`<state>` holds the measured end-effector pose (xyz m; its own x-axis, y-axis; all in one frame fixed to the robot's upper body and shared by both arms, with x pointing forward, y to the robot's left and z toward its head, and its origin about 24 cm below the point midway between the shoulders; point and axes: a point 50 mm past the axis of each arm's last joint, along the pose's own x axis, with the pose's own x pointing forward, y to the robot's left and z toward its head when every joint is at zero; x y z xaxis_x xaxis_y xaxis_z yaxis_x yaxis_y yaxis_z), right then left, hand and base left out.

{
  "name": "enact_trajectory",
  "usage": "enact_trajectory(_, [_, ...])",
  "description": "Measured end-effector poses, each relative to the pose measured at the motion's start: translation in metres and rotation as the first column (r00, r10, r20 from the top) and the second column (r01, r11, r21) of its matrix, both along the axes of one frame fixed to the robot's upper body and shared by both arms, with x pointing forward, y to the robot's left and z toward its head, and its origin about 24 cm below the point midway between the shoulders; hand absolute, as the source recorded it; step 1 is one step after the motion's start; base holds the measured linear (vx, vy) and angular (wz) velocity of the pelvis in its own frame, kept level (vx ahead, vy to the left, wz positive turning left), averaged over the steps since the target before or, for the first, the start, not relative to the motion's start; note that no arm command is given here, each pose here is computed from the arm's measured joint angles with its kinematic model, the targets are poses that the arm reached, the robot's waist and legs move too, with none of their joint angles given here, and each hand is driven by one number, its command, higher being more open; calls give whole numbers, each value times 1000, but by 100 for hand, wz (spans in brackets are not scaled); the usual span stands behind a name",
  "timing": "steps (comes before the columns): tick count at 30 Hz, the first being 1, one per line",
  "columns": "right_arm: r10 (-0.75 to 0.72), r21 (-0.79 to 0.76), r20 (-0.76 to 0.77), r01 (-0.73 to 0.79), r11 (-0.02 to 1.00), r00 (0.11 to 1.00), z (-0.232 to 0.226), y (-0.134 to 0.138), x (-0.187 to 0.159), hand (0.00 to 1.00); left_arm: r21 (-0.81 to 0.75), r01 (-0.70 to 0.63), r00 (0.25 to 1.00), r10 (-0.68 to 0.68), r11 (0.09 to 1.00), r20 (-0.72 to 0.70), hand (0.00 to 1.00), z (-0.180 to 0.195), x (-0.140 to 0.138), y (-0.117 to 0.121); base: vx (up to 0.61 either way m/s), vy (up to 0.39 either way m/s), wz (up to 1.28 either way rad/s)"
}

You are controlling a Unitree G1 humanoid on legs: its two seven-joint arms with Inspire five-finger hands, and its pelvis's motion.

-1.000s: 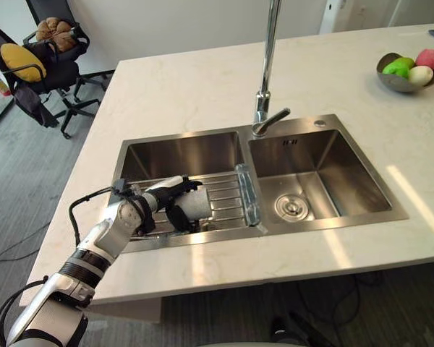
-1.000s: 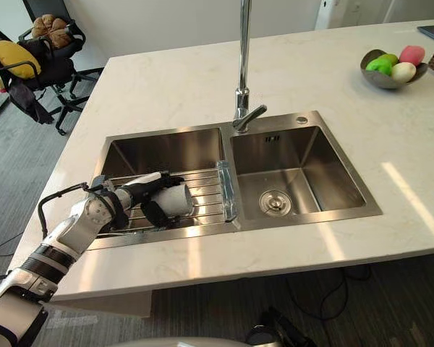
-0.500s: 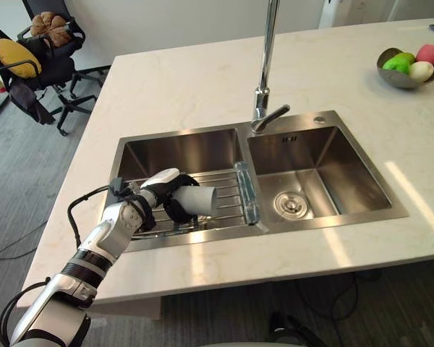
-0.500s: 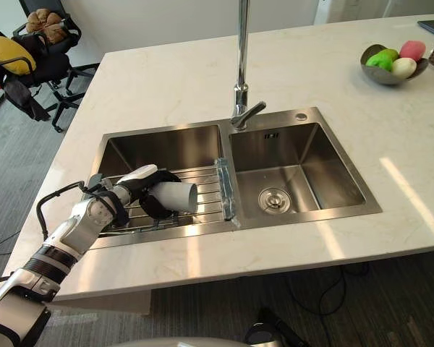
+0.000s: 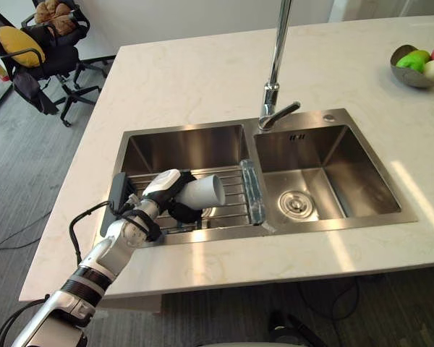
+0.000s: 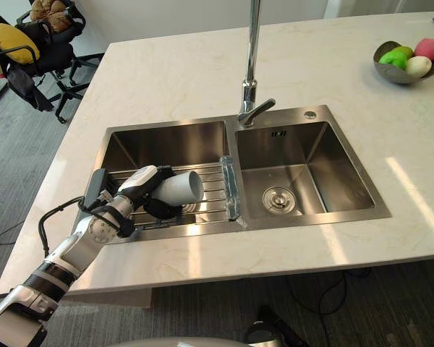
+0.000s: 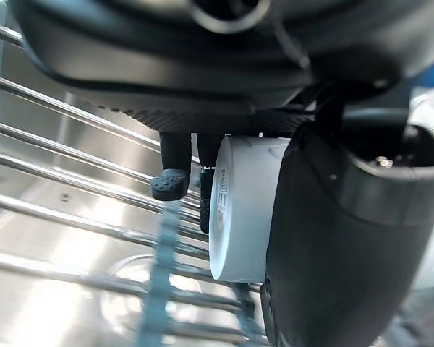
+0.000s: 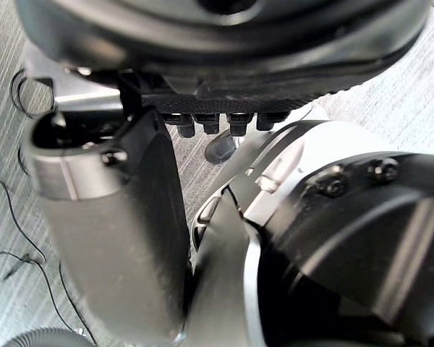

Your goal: Walk over to the sink, pick up the cup, carry it to the dishwasher, place the cup inside the dishwasher, then close the dishwasher door

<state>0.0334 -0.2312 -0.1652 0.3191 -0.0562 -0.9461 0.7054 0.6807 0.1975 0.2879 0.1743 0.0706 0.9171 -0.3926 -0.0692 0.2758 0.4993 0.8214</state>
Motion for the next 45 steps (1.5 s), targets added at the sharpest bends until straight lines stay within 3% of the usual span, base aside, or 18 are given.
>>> enact_trajectory(5, [11, 8, -10, -11, 1000, 1000, 0, 1, -1, 100, -220, 55, 991, -27, 974, 128, 0, 22, -20, -14, -53, -6, 31])
enact_trajectory(8, [34, 2, -23, -34, 999, 999, 0, -2, -2, 100, -423, -8, 978, 96, 906, 187, 0, 38, -29, -1, -75, -16, 42])
enact_trajectory(11, [40, 4, -36, -40, 999, 999, 0, -4, -4, 100, -643, -54, 919, 290, 764, 267, 0, 62, -43, 28, -67, -25, 39])
enact_trajectory(15, [74, -1, -65, -75, 997, 995, 0, -7, -9, 100, -779, -82, 751, 553, 622, 362, 0, 83, -72, 81, -74, -26, 33])
enact_trajectory(16, [98, -3, -79, -99, 995, 992, 0, -8, -11, 100, -815, -112, 664, 653, 569, 365, 0, 85, -88, 104, -107, -16, 30])
enact_trajectory(17, [102, -2, -84, -103, 995, 991, 0, -9, -12, 100, -830, -126, 621, 696, 543, 361, 0, 86, -96, 114, -107, -10, 43])
enact_trajectory(20, [124, 9, -116, -124, 992, 986, -2, -6, -20, 100, -889, -202, 382, 869, 411, 315, 0, 84, -134, 154, -62, -1, 65])
enact_trajectory(25, [48, -23, -157, -52, 998, 986, -2, -7, -41, 100, -954, -180, 252, 948, 242, 193, 0, 69, -155, 169, -84, 64, 169])
enact_trajectory(28, [15, -29, -163, -20, 999, 987, -1, -8, -48, 100, -956, -151, 219, 952, 250, 214, 0, 71, -160, 170, -98, 129, 186])
enact_trajectory(32, [-31, -41, -159, 25, 999, 987, 0, -13, -55, 100, -958, -61, 229, 938, 279, 259, 0, 82, -157, 166, -9, 184, 145])
enact_trajectory(35, [-79, -52, -146, 72, 996, 986, 2, -18, -61, 100, -945, 10, 318, 895, 328, 314, 0, 97, -134, 154, 92, 227, 136])
enact_trajectory(42, [-57, -63, -129, 49, 997, 990, 3, -21, -54, 100, -944, -78, 425, 867, 320, 259, 0, 85, -121, 138, 52, 183, 33])
enact_trajectory(45, [-45, -108, -81, 36, 994, 996, 8, -30, -48, 100, -929, -103, 622, 752, 356, 219, 0, 67, -94, 94, 85, 115, 134])
